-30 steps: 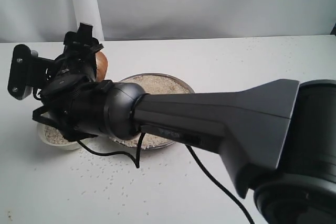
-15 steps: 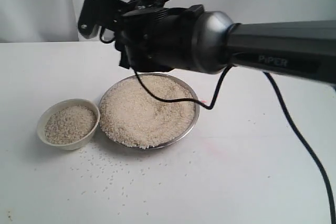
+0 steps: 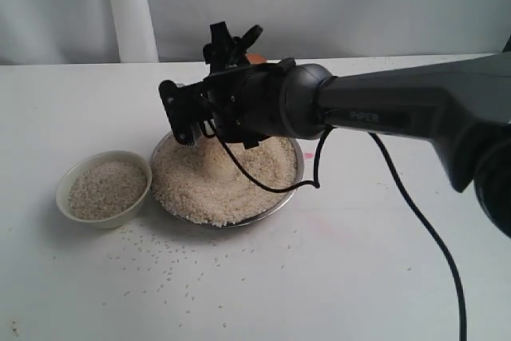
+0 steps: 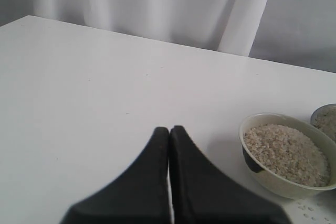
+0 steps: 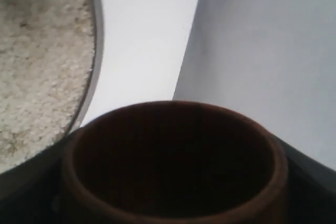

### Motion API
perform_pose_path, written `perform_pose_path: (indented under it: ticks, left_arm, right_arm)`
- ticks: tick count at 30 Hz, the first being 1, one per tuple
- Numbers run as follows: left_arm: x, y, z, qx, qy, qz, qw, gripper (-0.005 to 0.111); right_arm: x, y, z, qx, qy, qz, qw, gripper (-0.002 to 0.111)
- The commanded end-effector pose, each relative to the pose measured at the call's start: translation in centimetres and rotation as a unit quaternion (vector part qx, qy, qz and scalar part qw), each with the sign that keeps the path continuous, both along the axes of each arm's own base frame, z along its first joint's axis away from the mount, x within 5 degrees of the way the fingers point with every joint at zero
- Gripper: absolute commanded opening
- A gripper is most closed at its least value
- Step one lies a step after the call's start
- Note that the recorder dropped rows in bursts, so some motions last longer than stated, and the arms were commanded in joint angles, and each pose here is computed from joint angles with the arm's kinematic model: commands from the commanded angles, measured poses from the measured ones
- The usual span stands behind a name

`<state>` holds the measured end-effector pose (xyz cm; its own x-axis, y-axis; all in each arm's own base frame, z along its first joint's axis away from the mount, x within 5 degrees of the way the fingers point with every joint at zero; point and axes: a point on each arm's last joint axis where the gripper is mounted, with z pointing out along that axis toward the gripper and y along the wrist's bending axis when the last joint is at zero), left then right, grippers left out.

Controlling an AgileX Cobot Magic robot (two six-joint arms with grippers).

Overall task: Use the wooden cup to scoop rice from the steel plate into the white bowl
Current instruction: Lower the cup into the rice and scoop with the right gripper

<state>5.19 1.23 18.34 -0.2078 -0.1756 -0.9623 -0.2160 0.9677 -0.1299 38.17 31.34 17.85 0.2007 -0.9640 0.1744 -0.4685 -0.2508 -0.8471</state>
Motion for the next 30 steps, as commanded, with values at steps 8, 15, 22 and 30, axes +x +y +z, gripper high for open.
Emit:
perform_pose_path:
  ticks: [8, 15, 22, 30]
  left_arm:
    - [0.1, 0.0, 0.0, -0.004, 0.000, -0.001, 1.000, 0.000]
    - [0.1, 0.0, 0.0, -0.004, 0.000, -0.001, 1.000, 0.000]
    - [0.1, 0.0, 0.0, -0.004, 0.000, -0.001, 1.000, 0.000]
    - [0.1, 0.0, 0.0, -0.004, 0.000, -0.001, 1.000, 0.000]
  right_arm:
    - [0.4, -0.3, -3.1, -0.106, 0.007, 0.031, 0.994, 0.000]
    - [0.6, -0.3, -5.3, -0.128, 0.021, 0.038, 0.991, 0.000]
    - [0.6, -0.2, -5.4, -0.135, 0.019, 0.054, 0.989, 0.000]
    - [0.5, 0.1, -6.5, -0.155, 0.029, 0.089, 0.984, 0.000]
